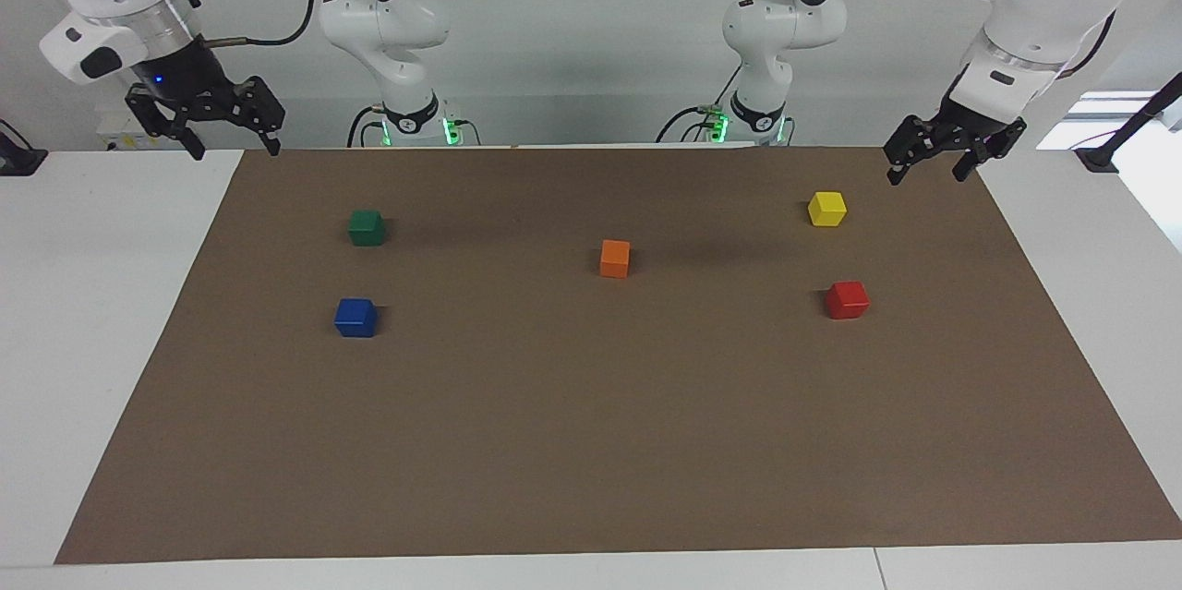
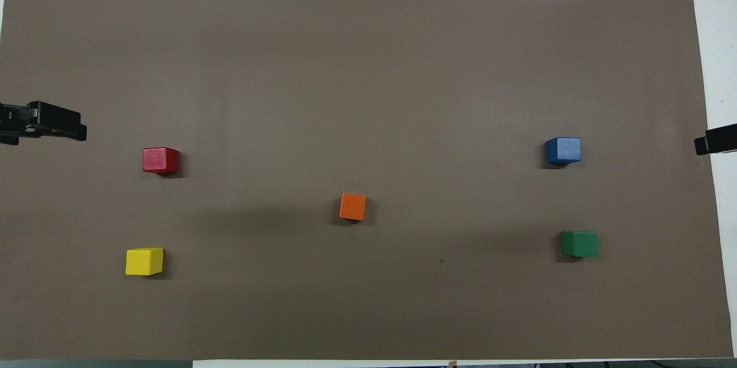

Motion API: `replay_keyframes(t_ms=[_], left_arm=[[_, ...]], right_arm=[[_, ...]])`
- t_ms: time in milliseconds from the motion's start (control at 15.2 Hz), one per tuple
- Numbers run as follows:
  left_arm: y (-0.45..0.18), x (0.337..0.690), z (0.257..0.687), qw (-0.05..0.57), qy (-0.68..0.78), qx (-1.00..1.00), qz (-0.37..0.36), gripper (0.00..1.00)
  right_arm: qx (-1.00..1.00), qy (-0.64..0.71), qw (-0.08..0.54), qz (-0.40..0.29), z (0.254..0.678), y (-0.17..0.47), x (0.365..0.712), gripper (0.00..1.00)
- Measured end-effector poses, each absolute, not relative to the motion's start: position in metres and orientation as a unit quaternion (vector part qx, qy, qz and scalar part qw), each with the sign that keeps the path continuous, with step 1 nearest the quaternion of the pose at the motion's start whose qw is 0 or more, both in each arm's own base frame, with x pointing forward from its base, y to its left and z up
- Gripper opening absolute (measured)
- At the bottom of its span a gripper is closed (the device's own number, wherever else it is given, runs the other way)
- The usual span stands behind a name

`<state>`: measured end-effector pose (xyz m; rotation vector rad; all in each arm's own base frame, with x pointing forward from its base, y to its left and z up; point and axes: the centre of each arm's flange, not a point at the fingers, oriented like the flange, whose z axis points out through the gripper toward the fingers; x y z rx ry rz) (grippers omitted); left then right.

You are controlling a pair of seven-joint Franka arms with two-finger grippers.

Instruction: Transfer red block to right arm and stack on blue block

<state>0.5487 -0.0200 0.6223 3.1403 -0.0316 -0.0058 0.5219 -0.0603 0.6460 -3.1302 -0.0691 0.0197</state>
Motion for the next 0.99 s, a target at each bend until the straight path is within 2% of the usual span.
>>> replay_keyframes(t_ms=[329,592,723,986], left_arm=[[-0.017,0.549,0.620,0.001,-0.008,1.000,-0.005,1.00],[-0.008,0.551,0.591,0.001,0.001,1.000,-0.017,1.00],[-0.009,0.557,0.551,0.001,0.000,1.000,-0.010,1.00],[-0.010,0.560,0.441,0.002,-0.001,1.000,0.011,1.00]], right_arm=[[-1.000,-0.022,0.005,0.006,0.646,-0.060,0.522,1.00],[-1.000,-0.022,0.005,0.006,0.646,-0.060,0.522,1.00],[-1.000,-0.022,0.005,0.006,0.646,-0.060,0.522,1.00],[-1.000,-0.022,0.008,0.017,0.637,-0.060,0.519,1.00]])
